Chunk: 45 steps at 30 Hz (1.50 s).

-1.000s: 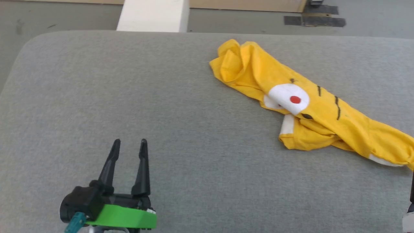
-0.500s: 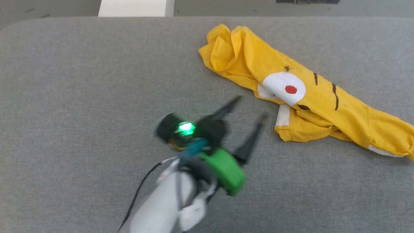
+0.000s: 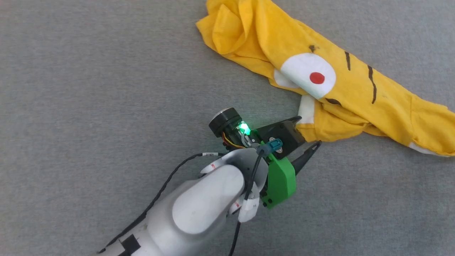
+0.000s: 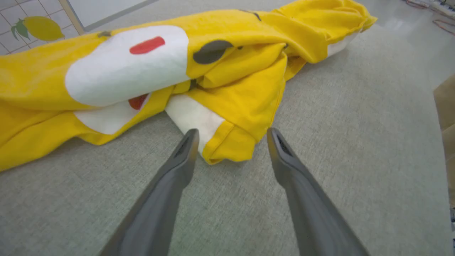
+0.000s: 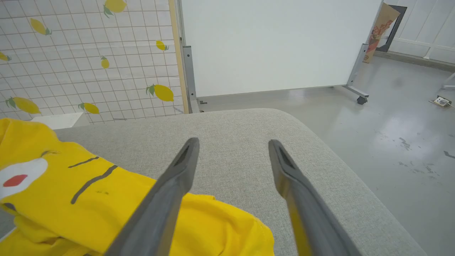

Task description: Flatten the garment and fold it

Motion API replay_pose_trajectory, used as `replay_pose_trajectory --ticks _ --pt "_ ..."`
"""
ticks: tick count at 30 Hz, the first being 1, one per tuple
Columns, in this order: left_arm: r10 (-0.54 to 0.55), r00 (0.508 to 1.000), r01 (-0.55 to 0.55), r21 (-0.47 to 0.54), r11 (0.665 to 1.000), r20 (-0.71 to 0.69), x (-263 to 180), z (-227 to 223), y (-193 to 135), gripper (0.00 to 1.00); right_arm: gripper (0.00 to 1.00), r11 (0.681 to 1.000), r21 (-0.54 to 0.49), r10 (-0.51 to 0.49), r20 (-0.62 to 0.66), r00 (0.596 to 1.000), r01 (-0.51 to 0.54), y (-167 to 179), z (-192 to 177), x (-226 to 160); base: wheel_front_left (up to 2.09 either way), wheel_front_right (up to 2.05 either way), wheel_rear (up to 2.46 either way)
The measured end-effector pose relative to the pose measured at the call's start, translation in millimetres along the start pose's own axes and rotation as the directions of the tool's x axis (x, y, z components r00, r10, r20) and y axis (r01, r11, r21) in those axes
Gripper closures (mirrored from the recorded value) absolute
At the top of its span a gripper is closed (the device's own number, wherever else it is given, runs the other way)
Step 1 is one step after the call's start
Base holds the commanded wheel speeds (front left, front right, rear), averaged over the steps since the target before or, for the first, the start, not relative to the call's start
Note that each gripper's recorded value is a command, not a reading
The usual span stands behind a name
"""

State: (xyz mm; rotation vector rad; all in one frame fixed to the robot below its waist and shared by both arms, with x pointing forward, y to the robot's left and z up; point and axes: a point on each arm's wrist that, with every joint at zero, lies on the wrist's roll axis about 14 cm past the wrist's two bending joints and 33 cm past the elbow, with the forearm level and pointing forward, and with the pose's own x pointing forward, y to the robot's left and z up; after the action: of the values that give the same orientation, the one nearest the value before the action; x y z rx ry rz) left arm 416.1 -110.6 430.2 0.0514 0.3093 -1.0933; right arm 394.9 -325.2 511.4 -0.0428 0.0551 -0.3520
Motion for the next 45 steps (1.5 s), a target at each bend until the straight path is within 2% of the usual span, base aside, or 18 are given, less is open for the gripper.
replay_pose_trajectory --ticks 7,8,9,12,18,22,25,29,34,37,40,44,45 --pt "-0.04 0.998 0.04 -0.001 0.999 -0.044 23 -26 1 0.0 0.0 0.999 -0.008 -0.036 -0.037 0.999 0.035 -12 -13 -4 0.0 0.0 0.0" --pt "-0.044 0.998 0.043 -0.002 0.999 -0.042 26 -28 1 0.42 0.0 0.999 -0.011 -0.041 -0.042 0.998 0.041 -14 -15 -5 0.0 0.0 0.0" --pt "-0.047 0.998 0.047 -0.003 0.999 -0.039 29 -29 1 1.0 0.0 0.999 -0.014 -0.046 -0.047 0.998 0.046 -16 -16 -6 0.0 0.0 0.0" --pt "-0.058 0.998 0.058 -0.005 0.998 -0.032 36 -29 -2 1.0 0.0 0.998 -0.02 -0.06 -0.052 0.997 0.059 -21 -18 -8 0.0 0.0 0.0" --pt "0.003 0.998 -0.001 -0.049 0.999 0.057 31 -6 6 1.0 0.0 0.998 -0.009 -0.069 -0.042 0.997 0.068 -25 -14 -12 0.0 0.0 0.0" --pt "0.098 0.984 -0.081 -0.116 0.99 0.15 6 23 21 1.0 0.0 0.998 0.01 -0.059 -0.02 0.998 0.059 -23 -5 -15 0.0 0.0 0.0" --pt "0.22 0.962 -0.198 -0.138 0.97 0.165 -33 33 47 1.0 0.0 0.999 0.025 -0.047 -0.012 0.999 0.048 -21 -1 -19 0.0 0.0 0.0" --pt "0.385 0.911 -0.362 -0.158 0.919 0.149 -105 44 72 1.0 0.0 0.999 0.048 -0.017 -0.009 1.0 0.017 -14 4 -25 0.0 0.0 0.0" --pt "0.536 0.844 -0.522 -0.197 0.83 0.025 -190 27 66 1.0 0.0 0.996 0.075 0.041 0.001 0.999 -0.041 3 11 -28 0.0 0.0 0.0" --pt "0.546 0.83 -0.552 -0.295 0.779 -0.111 -221 -7 36 1.0 0.0 0.993 0.086 0.076 0.002 0.997 -0.076 14 13 -28 0.0 0.0 0.0" --pt "0.511 0.817 -0.577 -0.389 0.718 -0.268 -243 -50 -1 1.0 0.0 0.989 0.096 0.109 0.007 0.994 -0.109 25 16 -26 0.0 0.0 0.0" --pt "0.505 0.798 -0.602 -0.453 0.657 -0.328 -250 -78 -21 1.0 0.0 0.984 0.104 0.141 0.008 0.99 -0.141 37 17 -25 0.0 0.0 0.0" --pt "0.508 0.797 -0.604 -0.466 0.647 -0.328 -249 -82 -23 0.76 0.0 0.983 0.106 0.15 0.011 0.989 -0.151 40 18 -25 0.0 0.0 0.0"
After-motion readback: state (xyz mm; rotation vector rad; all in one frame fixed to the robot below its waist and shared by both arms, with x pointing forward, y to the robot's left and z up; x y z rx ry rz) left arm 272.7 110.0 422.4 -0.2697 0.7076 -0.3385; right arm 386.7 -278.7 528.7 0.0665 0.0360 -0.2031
